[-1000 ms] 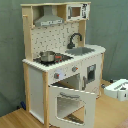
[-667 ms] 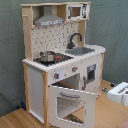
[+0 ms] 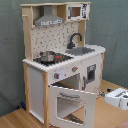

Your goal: Play with the kitchen

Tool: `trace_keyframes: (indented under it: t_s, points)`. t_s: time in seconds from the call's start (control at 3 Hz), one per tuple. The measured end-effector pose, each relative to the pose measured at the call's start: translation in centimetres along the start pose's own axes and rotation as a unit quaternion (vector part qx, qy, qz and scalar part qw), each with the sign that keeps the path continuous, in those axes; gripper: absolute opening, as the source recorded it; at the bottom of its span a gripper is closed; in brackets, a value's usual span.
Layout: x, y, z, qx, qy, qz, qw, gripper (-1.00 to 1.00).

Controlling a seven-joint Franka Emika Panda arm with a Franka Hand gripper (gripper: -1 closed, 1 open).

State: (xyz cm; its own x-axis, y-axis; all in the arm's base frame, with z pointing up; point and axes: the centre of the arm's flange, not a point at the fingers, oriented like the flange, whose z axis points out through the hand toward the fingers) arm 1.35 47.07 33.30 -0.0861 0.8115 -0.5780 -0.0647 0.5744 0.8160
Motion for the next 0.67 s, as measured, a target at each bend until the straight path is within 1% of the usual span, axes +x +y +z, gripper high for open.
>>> trace_keyframes:
  t_s: [0.33, 0.67]
  points:
    - [1.4, 1.1, 1.0, -0.008, 0.0, 0.04, 0.9992, 1.0]
    - [2.6, 2.1, 1.9, -0.014, 0.004, 0.068, 0.9976, 1.0]
